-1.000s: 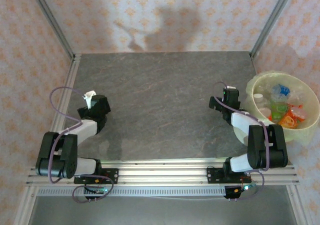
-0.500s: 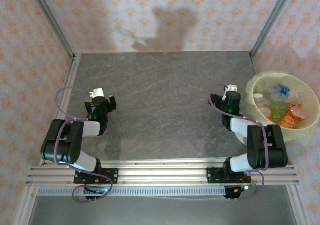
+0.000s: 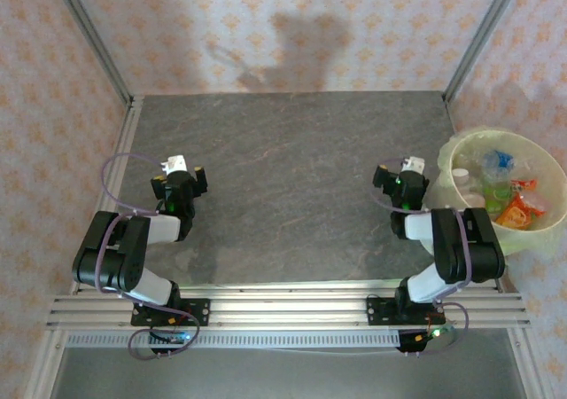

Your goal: Put the plastic bottles in the bin

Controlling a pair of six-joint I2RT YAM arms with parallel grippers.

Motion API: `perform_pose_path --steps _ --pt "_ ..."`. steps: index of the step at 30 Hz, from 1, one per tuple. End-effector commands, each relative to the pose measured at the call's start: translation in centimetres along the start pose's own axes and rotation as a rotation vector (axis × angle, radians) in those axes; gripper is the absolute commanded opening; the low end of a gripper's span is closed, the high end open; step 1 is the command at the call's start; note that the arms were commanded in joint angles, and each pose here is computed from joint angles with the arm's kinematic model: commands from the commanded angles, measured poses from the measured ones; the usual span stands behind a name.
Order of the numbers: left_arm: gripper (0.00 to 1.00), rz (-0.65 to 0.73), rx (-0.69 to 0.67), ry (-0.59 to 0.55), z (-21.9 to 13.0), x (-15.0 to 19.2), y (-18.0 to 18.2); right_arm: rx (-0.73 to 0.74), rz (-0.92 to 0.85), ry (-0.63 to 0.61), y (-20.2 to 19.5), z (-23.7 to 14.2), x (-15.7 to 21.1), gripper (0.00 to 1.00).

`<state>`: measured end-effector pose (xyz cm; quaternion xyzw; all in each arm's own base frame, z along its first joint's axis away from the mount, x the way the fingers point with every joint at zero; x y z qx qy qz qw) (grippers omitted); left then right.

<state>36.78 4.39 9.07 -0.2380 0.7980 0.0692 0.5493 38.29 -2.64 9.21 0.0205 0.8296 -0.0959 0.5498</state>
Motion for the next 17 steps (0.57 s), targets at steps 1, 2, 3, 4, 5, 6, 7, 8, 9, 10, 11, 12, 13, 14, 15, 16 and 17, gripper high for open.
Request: perform_pose_path --steps 1,2,3,4,5,6,7,8,9,10,11,12,13,14,15,16,17 --pt "1.00 -0.009 -0.011 -0.051 -0.05 -1.35 -0.09 -0.062 -0.024 0.013 1.01 0.22 -0.17 0.99" --pt "1.00 -0.009 -0.012 -0.052 -0.05 -1.37 -0.07 -0.090 -0.012 0.012 1.09 0.20 -0.17 0.99" --pt "1.00 -0.008 -0.011 -0.051 -0.05 -1.33 -0.09 -0.098 -0.009 0.010 1.11 0.20 -0.17 0.99" --pt "1.00 -0.008 -0.011 -0.051 -0.06 -1.33 -0.08 -0.097 -0.008 0.009 1.06 0.22 -0.17 0.99" --pt "1.00 -0.008 -0.011 -0.052 -0.06 -1.35 -0.09 -0.098 -0.009 0.010 1.08 0.20 -0.14 0.99" --pt "1.00 -0.009 -0.011 -0.052 -0.04 -1.38 -0.08 -0.098 -0.008 0.010 1.06 0.22 -0.15 0.99" --pt "1.00 -0.009 -0.012 -0.051 -0.04 -1.36 -0.09 -0.099 -0.009 0.010 1.10 0.22 -0.15 0.99" --pt "1.00 -0.008 -0.012 -0.051 -0.03 -1.36 -0.08 -0.098 -0.010 0.009 1.07 0.18 -0.14 0.99" --pt "1.00 -0.008 -0.011 -0.050 -0.01 -1.35 -0.11 -0.098 -0.009 0.010 1.08 0.21 -0.14 0.99" --pt "1.00 -0.008 -0.011 -0.047 0.01 -1.33 -0.15 -0.097 -0.008 0.010 1.04 0.22 -0.15 0.99" --pt "1.00 -0.007 -0.011 -0.048 0.03 -1.36 -0.13 -0.097 -0.009 0.009 1.06 0.21 -0.17 0.99" --pt "1.00 -0.007 -0.012 -0.048 0.02 -1.36 -0.15 -0.096 -0.009 0.009 1.04 0.21 -0.17 0.99" --pt "1.00 -0.007 -0.011 -0.048 0.01 -1.34 -0.14 -0.097 -0.010 0.009 1.08 0.20 -0.18 0.99" --pt "1.00 -0.006 -0.011 -0.048 0.00 -1.29 -0.14 -0.096 -0.008 0.010 1.02 0.19 -0.15 0.99" --pt "1.00 -0.004 -0.009 -0.049 -0.02 -1.32 -0.19 -0.096 -0.009 0.010 1.07 0.18 -0.14 0.99" --pt "1.00 -0.005 -0.008 -0.050 -0.05 -1.32 -0.18 -0.095 -0.009 0.009 1.03 0.19 -0.18 0.99" --pt "1.00 -0.004 -0.009 -0.052 -0.06 -1.37 -0.18 -0.095 -0.010 0.008 1.03 0.17 -0.19 0.99"
Point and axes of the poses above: each hand's point on the last joint's axis, 136 mm out from that joint toward the fingers, its own z axis out along the fingers, its own y axis along the line the jaws close on, x = y × z, the point moved 1 cm from there along -z, back along the fingers, and after that the axes turned 14 degrees about -z, right-handed, at the moved point
